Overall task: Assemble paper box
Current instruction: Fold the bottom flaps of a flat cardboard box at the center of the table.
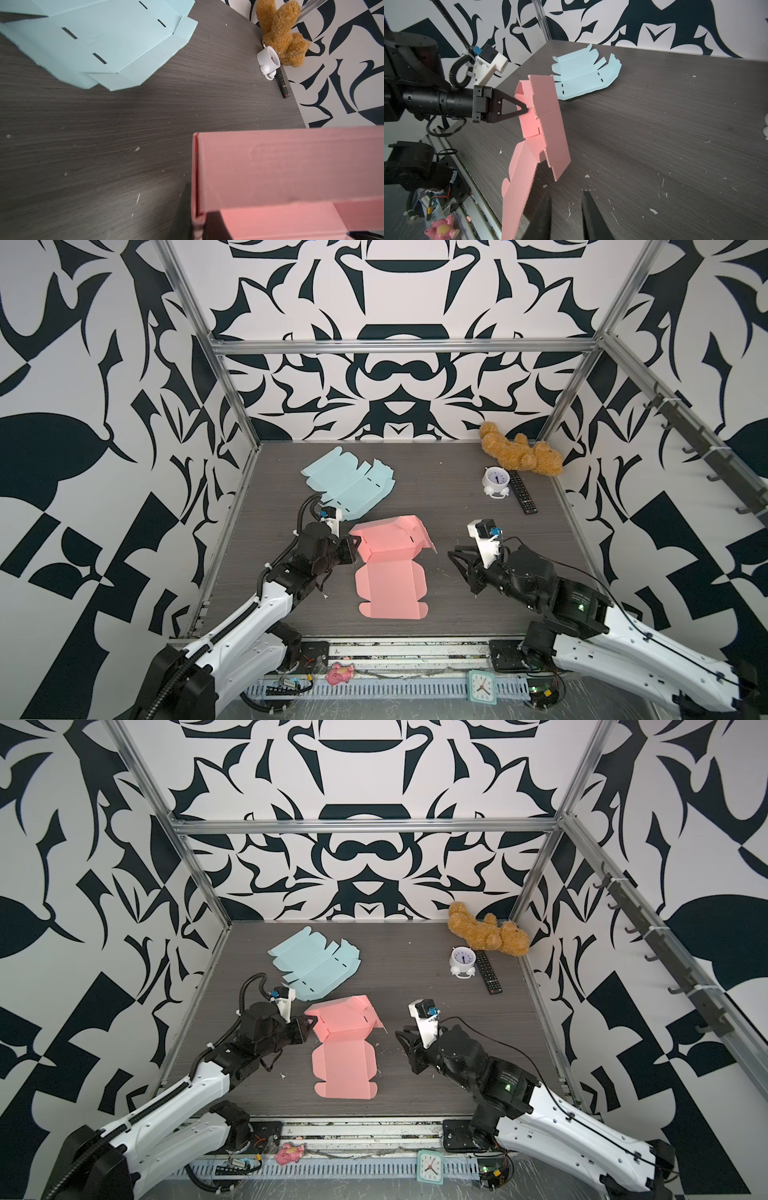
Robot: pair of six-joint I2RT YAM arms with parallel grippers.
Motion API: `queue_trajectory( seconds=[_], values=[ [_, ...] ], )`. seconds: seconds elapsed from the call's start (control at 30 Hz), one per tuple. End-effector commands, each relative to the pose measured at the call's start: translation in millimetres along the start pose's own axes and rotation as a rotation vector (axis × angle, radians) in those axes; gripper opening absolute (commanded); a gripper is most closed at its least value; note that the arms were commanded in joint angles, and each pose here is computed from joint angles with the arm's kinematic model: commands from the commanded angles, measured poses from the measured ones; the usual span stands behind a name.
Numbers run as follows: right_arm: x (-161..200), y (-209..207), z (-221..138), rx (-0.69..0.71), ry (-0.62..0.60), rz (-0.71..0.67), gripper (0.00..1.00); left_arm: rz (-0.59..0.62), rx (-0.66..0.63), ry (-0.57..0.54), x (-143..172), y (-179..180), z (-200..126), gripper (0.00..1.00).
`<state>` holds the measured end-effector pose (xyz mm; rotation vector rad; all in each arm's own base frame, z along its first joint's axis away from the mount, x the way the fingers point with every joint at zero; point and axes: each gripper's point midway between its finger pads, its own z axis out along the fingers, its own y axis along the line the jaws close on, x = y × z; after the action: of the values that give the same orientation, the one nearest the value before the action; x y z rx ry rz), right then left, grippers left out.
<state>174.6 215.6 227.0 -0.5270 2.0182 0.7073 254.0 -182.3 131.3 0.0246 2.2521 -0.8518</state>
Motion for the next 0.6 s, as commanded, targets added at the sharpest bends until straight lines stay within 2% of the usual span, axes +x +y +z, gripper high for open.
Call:
queue_trajectory(
  seconds=[0.0, 0.23, 0.57],
  values=[
    [-18.0, 12.2, -1.3, -0.055, -0.045, 0.027, 0.28, 0.018, 0.034, 0.03, 4.1, -6.2, -3.5, 0.05],
    [-15.1, 11.9, 6.2, -0.118, -0.03, 0.045, 0.32, 0.042, 0.07, 0.06, 7.4, -14.1, -4.7, 0.06],
    [-11.4, 34.0, 27.4, -0.262, 0.006, 0.017, 0.3, 0.063, 0.099, 0.076, 8.0, -20.4, -5.6, 0.07]
  ],
)
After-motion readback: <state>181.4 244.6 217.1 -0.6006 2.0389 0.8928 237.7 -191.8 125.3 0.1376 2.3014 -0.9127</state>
